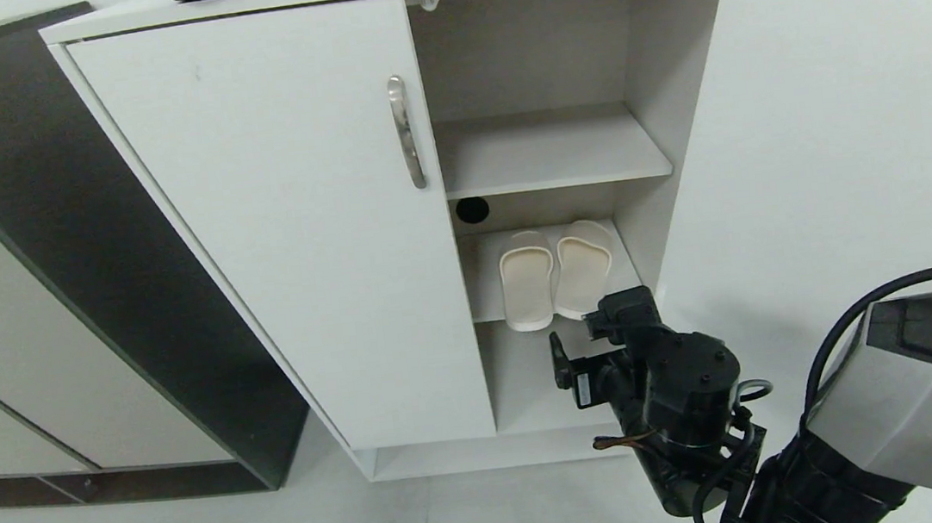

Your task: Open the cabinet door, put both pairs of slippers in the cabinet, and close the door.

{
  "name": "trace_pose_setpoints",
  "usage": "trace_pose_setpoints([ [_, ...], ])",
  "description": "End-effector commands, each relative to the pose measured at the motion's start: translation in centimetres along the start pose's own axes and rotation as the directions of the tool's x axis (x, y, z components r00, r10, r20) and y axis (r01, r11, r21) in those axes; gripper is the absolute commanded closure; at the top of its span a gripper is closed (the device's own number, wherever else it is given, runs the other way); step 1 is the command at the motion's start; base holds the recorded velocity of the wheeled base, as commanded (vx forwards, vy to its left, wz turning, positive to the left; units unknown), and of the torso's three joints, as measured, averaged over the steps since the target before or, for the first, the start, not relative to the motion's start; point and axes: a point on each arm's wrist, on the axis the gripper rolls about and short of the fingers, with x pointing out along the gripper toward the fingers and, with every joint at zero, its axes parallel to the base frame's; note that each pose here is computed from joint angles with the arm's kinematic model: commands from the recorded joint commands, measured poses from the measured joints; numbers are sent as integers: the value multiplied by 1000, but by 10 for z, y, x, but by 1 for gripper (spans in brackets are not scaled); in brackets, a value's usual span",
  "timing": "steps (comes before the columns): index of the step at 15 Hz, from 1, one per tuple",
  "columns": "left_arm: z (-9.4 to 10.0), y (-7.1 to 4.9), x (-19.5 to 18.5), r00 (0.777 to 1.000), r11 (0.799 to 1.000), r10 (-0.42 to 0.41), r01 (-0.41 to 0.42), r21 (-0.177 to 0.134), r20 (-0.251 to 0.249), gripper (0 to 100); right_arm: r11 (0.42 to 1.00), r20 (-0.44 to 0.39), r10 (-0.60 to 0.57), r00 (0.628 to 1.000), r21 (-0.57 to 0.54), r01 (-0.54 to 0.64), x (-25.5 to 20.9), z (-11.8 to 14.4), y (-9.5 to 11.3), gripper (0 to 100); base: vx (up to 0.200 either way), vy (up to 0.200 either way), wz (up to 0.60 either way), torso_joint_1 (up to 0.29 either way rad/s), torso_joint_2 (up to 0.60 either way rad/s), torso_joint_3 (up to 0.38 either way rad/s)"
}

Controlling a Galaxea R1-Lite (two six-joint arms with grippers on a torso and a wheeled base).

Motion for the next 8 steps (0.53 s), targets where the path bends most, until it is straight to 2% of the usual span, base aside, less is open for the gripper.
trace_pose_setpoints([
  [1,0,0,0,1000,1000,0,0,-1,-1,100,1000,0,-1,1000,0,1,0,0,-1,0,0,0,0,2,7,193],
  [8,0,0,0,1000,1000,0,0,-1,-1,100,1000,-1,-3,1000,-1,3,0,0,-1,0,0,0,0,1,4,201],
])
